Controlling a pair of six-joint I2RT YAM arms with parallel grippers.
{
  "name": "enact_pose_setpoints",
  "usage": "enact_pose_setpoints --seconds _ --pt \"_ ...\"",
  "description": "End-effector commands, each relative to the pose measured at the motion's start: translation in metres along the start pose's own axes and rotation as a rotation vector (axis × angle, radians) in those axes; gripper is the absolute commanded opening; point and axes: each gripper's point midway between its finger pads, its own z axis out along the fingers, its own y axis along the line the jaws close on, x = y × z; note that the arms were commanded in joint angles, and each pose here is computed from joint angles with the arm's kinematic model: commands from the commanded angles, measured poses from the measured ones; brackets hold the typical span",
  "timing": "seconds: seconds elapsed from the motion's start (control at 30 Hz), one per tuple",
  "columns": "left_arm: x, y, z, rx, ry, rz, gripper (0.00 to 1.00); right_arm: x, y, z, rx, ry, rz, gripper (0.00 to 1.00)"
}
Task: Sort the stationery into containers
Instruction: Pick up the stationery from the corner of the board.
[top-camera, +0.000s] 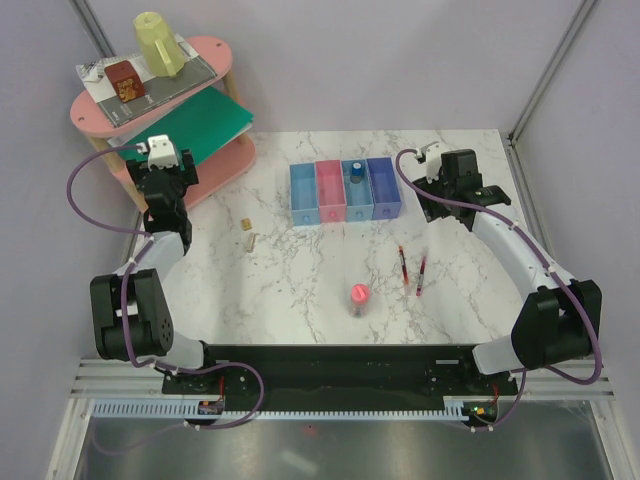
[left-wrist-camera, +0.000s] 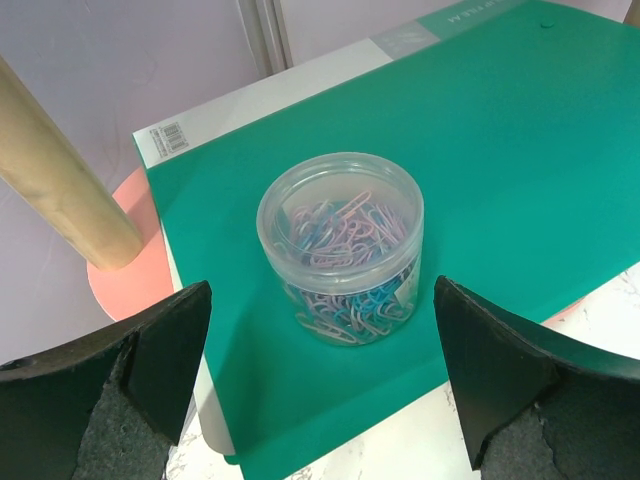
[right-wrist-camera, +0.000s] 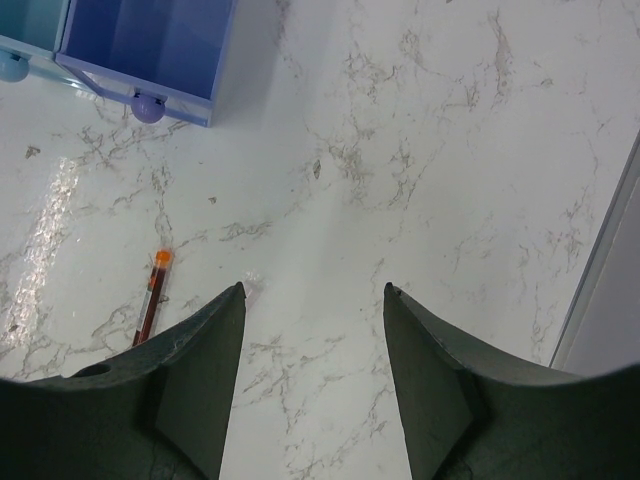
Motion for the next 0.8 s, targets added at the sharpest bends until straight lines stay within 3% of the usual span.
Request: enact_pose_setpoints --seconds 0.0,0.6,0.67,0.77 --pt "-0.0265 0.0074 0.0089 -0.028 -0.087 0.017 0.99 -0.0149 -0.0049 -0.0052 0.007 -0.037 0.022 0.65" --pt "-0.0342 0.0112 0.0136 -0.052 -0.113 0.022 0.98 -0.0145 -0.004 -0.0051 0.002 -0.038 0.02 0.66" --pt "-0.0338 0.0116 0.0147 -0.053 -0.113 0.021 0.93 -0.0128 -0.0042 -0.0042 0.002 -0.033 0.019 0.66" --pt "-0.0352 0.0121 0.0171 -0.057 -0.116 0.01 0.71 -0.0135 -0.0038 -0.0057 0.002 -0.037 0.02 0.66"
